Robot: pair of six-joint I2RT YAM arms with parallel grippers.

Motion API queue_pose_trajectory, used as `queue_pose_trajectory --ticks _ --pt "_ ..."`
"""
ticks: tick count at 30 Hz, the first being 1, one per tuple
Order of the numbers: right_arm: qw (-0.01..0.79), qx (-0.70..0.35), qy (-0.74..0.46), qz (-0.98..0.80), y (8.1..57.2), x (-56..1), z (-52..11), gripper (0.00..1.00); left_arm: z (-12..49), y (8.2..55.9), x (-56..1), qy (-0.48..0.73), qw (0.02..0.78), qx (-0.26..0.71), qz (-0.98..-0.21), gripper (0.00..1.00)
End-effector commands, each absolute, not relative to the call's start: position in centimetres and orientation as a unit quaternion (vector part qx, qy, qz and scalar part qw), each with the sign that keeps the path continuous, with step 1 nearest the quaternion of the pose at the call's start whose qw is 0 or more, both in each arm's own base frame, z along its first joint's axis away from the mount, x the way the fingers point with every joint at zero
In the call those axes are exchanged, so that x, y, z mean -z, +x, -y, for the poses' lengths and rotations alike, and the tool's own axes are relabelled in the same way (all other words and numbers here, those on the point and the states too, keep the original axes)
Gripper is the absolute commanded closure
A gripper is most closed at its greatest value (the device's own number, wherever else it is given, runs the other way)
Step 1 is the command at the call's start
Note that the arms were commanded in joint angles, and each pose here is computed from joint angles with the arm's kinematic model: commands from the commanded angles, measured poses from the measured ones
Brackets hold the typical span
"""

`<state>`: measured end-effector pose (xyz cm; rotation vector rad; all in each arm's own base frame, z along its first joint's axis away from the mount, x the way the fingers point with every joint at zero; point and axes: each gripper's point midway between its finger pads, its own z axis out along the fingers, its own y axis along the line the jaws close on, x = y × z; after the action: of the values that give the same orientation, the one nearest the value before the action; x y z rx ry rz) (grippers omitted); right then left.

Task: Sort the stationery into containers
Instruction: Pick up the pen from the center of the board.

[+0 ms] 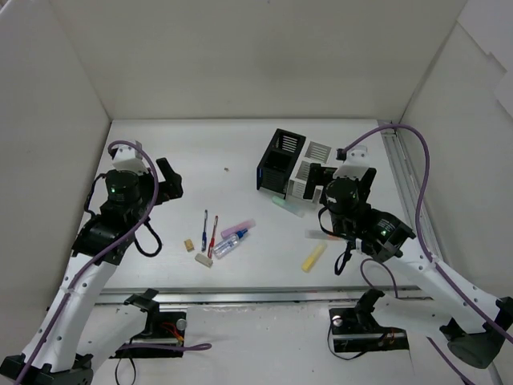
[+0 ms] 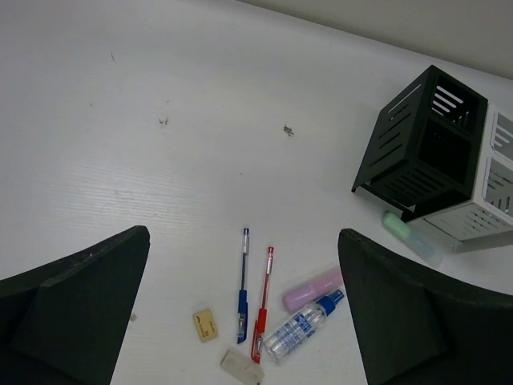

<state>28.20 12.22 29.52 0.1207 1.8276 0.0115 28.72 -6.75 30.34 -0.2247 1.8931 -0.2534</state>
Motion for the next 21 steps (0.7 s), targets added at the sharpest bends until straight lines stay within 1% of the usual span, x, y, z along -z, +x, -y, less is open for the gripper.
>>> queue_pose_trajectory --ticks 1,3,7,13,14,17,19,21 --pt "0.621 -0.020 0.054 -0.781 28.6 -30.5 -12.7 0.02 7.2 28.6 -31.8 -0.092 0.586 0.130 -0.795 0.00" --pt "0.614 -0.032 0.032 -0.788 28.5 -30.0 -13.5 0.02 7.3 28.5 -30.6 -0.096 0.577 0.132 -0.800 0.00" --pt "0.593 -0.021 -0.010 -0.805 28.7 -27.8 -14.5 0.02 8.2 28.1 -28.2 -0.075 0.564 0.149 -0.809 0.00" --pt "0.553 -0.059 -0.115 -0.823 28.5 -25.4 -18.2 0.02 8.6 27.3 -25.2 -0.053 0.535 0.149 -0.830 0.00" --pt "0.541 -0.078 -0.141 -0.825 28.2 -24.8 -19.2 0.02 9.1 27.1 -24.7 -0.044 0.529 0.160 -0.832 0.00" --pt "0.495 -0.086 -0.226 -0.835 28.1 -21.6 -21.4 0.02 10.1 26.8 -23.5 -0.030 0.513 0.182 -0.838 0.00" --pt "0.460 -0.085 -0.257 -0.845 28.3 -19.3 -22.8 0.02 10.4 26.8 -22.8 -0.029 0.508 0.188 -0.840 0.00" --pt "0.441 -0.100 -0.289 -0.844 28.4 -18.5 -24.1 0.02 10.7 26.7 -22.6 -0.025 0.505 0.193 -0.841 0.00"
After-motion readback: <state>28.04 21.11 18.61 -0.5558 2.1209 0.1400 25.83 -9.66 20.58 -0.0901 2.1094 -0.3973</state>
